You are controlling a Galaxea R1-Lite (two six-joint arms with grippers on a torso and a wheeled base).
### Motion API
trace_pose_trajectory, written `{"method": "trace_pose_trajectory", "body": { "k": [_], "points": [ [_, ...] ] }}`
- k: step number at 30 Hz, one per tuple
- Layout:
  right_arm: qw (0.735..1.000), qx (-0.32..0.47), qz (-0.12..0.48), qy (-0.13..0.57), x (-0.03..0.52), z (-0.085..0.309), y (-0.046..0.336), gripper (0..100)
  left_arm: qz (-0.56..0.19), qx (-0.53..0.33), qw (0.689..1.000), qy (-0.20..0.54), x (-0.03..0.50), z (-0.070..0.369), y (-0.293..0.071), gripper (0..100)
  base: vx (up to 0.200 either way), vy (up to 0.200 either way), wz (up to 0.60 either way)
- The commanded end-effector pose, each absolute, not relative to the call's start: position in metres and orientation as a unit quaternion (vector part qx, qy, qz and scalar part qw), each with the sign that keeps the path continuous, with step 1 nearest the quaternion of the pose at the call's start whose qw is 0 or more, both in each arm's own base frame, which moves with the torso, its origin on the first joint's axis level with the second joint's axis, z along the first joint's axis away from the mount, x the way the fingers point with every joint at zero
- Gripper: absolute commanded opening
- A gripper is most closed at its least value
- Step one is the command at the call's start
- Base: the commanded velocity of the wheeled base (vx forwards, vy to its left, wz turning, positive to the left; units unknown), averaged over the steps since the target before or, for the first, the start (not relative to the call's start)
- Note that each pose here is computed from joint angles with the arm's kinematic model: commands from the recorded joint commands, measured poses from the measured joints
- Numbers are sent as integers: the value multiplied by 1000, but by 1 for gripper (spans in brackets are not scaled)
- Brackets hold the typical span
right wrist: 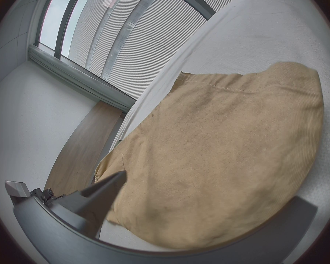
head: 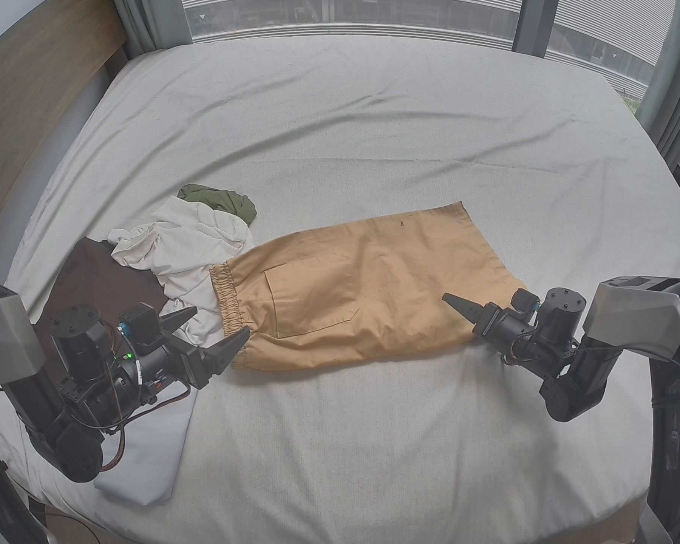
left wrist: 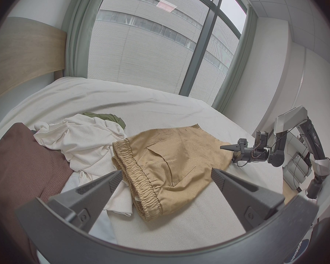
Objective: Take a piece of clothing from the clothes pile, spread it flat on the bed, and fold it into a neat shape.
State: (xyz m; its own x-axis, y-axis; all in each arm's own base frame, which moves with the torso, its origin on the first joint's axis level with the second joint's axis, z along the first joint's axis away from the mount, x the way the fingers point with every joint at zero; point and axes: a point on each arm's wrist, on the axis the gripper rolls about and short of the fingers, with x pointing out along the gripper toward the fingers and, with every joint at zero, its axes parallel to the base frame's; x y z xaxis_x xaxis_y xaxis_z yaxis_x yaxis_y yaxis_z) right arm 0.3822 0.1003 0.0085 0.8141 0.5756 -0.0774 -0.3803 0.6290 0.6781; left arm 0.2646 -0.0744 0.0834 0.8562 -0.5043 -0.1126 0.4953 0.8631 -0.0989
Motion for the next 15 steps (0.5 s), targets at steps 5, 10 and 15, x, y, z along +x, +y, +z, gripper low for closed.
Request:
{"method": "trace_pose_trajectory", "body": {
  "k": [5,10,15],
  "points": [
    [893,336,260,145,382,6,101,0,-258,-33,963,68,265,83,-74,100,0,0,0],
    [894,334,260,147,377,8,104,0,-257,-34,964,68,265,83,-73,100,0,0,0],
    [903,305,258,158,361,10,104,0,-256,-35,964,67,265,83,-73,100,0,0,0]
  ]
}}
